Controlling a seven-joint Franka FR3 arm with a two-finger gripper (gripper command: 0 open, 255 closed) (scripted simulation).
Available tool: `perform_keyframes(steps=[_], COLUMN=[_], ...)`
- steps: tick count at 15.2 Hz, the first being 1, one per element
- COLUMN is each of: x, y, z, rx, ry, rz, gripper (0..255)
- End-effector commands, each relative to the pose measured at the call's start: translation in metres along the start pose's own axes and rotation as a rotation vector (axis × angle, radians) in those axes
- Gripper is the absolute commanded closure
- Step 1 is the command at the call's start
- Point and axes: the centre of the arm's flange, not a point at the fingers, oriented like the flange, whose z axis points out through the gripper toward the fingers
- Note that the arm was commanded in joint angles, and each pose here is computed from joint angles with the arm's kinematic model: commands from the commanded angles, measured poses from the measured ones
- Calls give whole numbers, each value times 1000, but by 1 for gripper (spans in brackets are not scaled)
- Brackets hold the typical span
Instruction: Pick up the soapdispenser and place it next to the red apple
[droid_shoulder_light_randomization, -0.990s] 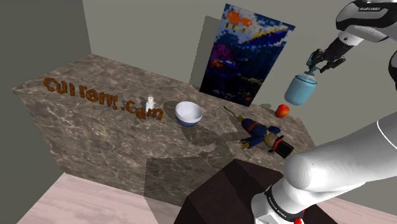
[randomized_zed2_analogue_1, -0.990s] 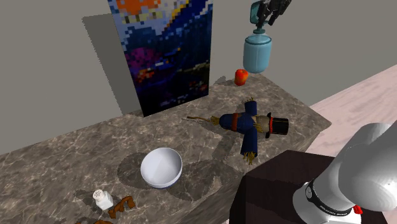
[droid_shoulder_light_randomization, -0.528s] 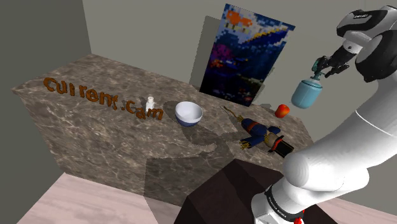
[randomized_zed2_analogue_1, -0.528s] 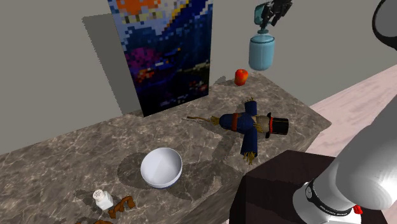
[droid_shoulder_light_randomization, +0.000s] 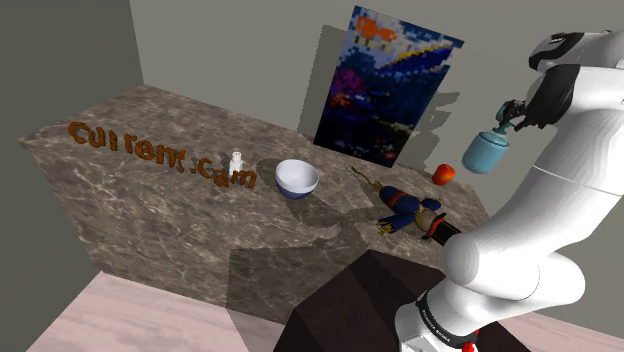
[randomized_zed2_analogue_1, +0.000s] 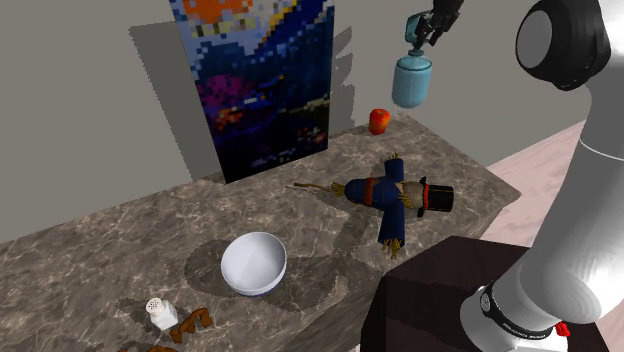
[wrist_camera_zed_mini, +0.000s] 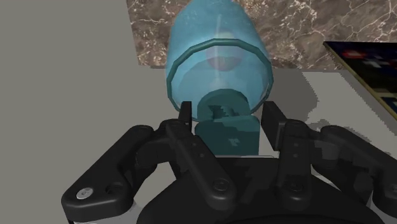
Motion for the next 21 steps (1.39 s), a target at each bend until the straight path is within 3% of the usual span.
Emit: perform_keyframes(steps=[1, 21], x=[-2, -33], y=[1, 1], z=[9, 110], rx=[0, 0], ry=[2, 2], rz=[-1, -1], gripper=[255, 255])
